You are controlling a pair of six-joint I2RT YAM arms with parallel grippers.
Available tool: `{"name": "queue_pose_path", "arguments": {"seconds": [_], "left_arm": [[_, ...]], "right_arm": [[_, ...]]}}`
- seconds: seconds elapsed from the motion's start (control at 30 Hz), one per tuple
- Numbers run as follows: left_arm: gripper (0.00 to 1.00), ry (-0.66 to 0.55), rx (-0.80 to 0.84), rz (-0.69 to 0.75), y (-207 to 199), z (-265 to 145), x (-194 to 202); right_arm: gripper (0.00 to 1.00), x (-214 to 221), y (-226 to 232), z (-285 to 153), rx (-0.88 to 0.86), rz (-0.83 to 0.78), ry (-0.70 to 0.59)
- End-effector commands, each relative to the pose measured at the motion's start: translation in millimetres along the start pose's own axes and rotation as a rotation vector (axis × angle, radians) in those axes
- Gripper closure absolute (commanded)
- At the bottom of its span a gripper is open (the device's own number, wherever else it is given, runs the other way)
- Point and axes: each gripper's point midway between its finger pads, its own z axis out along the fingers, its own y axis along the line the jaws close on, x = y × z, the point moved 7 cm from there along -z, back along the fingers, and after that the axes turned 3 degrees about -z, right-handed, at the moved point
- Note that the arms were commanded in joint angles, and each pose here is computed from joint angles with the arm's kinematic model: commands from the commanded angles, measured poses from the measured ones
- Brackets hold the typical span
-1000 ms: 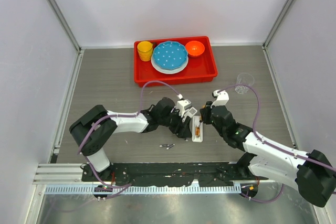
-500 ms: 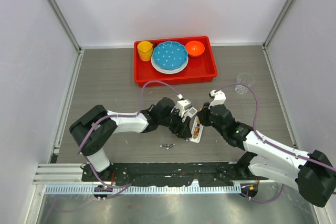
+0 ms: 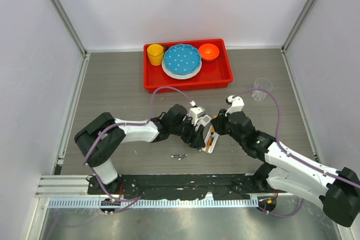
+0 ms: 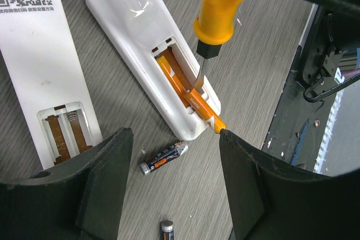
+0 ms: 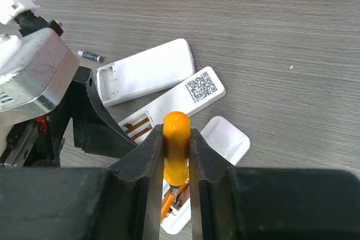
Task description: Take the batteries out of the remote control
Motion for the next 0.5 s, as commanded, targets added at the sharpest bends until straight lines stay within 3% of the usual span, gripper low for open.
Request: {"name": "queue_pose_path", "arguments": {"seconds": [0.0, 0.47], "left_arm": [[0.34, -0.030, 0.019, 0.021, -3, 1, -12], [0.34, -0.079, -0.024, 0.017, 4, -10, -18]], "right_arm": [[0.98, -24, 9, -4, -0.023, 0.034, -0.086], [0.99, -18, 27, 8, -0.111, 0.044, -0.034]]}}
